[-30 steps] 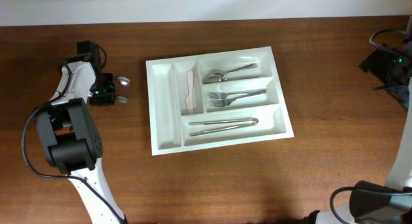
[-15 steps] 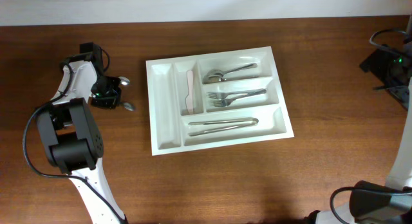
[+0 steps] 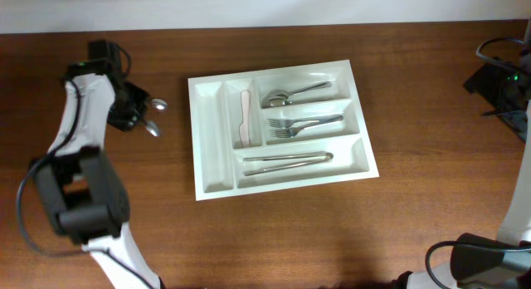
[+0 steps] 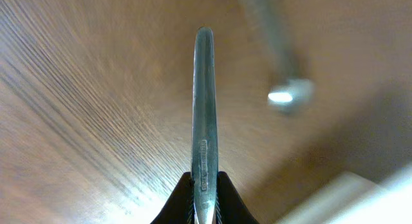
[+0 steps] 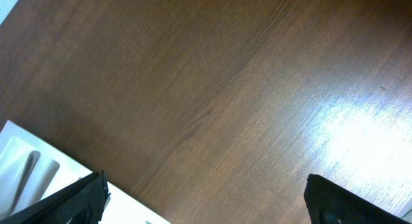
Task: Pack container
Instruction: 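Carry the spoon with the left gripper into the tray's leftmost compartment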
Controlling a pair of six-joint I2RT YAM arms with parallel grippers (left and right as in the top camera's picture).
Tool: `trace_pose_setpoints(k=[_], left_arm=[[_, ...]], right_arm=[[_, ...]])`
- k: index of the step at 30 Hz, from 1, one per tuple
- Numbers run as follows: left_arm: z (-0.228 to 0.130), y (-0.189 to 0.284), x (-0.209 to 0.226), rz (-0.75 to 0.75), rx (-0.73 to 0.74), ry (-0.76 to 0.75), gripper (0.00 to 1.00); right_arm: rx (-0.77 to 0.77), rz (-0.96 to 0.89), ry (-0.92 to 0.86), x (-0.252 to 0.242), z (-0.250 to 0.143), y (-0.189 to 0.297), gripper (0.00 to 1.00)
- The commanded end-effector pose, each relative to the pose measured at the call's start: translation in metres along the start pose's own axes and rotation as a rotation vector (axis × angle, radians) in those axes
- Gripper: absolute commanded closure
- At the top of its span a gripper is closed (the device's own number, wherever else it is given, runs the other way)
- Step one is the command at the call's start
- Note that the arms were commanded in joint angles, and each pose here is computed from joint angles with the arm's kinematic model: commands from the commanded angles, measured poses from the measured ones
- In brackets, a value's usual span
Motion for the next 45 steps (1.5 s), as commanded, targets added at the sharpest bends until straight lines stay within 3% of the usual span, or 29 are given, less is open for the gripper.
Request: trace_pose_setpoints(k=[1,9,15,22,24,36,45], left_arm=[[0.01,0.082,-0.002,-0.093,-0.209,-0.179,0.98],[-0.018,0.135,-0.021,-0.216,-0.291,-0.585,0.98],[-0.057,0.114,-0.049,-0.173,-0.185,-0.945,0.98],[-0.094,0.079,-0.08,-0.123,-0.073,-1.114,0.98],[-0.102,0.067,-0.088,-0.113,-0.051,-1.115,0.98],[-0.121,-0.01,-0.1,0.071,0.077,-0.737,0.98],[-0.135,-0.017,-0.108,0.051,0.103,-0.763,0.98]], right_arm=[[-0.004,-0.001,0.003,0.0,0.001,0.0,0.01],[-0.004,-0.001,0.003,0.0,0.001,0.0,0.01],[-0.004,-0.001,0.003,0.0,0.001,0.0,0.01],[-0.004,-0.001,0.003,0.0,0.001,0.0,0.01],[-0.004,-0.001,0.003,0.0,0.001,0.0,0.01],[-0.004,-0.001,0.003,0.0,0.001,0.0,0.01],[-0.004,-0.001,0.003,0.0,0.001,0.0,0.01]])
Point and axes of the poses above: each gripper's point midway between its finger pads, its own y axis back along the fingers, its own x axis along the line the jaws close on, z = x × y, the point moved 9 cm from there along y, back along the fingers, and after that the axes turned 10 degrees about -y, right-handed, at the moved point
